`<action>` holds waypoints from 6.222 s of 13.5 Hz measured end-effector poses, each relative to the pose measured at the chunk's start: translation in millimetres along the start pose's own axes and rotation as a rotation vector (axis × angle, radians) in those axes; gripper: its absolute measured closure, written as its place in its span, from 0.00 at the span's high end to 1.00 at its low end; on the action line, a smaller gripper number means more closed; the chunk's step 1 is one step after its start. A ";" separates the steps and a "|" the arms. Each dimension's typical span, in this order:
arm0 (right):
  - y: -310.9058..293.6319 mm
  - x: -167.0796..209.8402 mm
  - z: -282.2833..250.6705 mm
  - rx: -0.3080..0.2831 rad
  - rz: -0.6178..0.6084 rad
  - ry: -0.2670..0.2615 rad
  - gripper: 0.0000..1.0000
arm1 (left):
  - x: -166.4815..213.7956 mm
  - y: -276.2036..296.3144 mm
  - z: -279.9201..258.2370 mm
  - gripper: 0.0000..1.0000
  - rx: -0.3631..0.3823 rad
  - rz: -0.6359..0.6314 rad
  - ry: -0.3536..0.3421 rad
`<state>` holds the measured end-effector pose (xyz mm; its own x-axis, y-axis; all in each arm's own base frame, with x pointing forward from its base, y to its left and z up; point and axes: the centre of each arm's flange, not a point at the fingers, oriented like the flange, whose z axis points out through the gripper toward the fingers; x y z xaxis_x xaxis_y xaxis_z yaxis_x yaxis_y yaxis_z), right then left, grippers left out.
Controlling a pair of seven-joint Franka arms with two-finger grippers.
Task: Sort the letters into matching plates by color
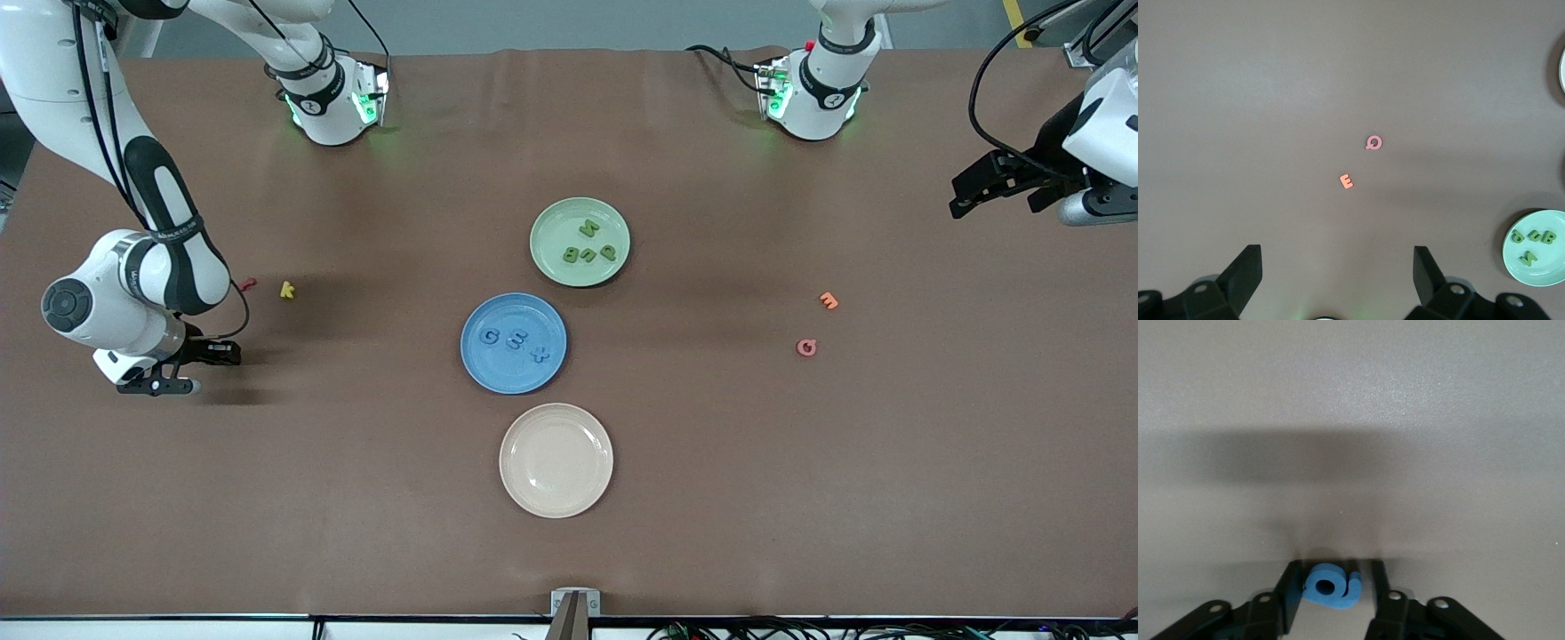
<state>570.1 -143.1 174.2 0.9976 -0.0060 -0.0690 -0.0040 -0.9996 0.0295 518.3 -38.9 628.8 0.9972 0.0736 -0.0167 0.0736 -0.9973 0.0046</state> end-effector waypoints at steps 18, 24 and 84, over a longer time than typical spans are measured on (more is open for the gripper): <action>-113.1 54.8 -123.3 0.044 -0.012 -0.105 0.37 | -3.8 -1.7 -3.8 1.00 0.001 -0.003 -0.002; -292.8 44.1 -144.1 -0.003 0.170 -0.092 0.37 | -3.6 -3.6 -4.9 1.00 0.001 -0.006 0.001; -105.1 -70.7 -466.3 0.095 -0.002 0.116 1.00 | -5.4 13.2 -12.8 1.00 0.001 0.035 0.018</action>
<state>532.2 -23.9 641.0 0.9989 -0.0063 0.0473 -0.0032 -0.9979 -0.0651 514.1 -52.5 641.8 0.9993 0.0382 0.0015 0.0382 -0.9993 0.0035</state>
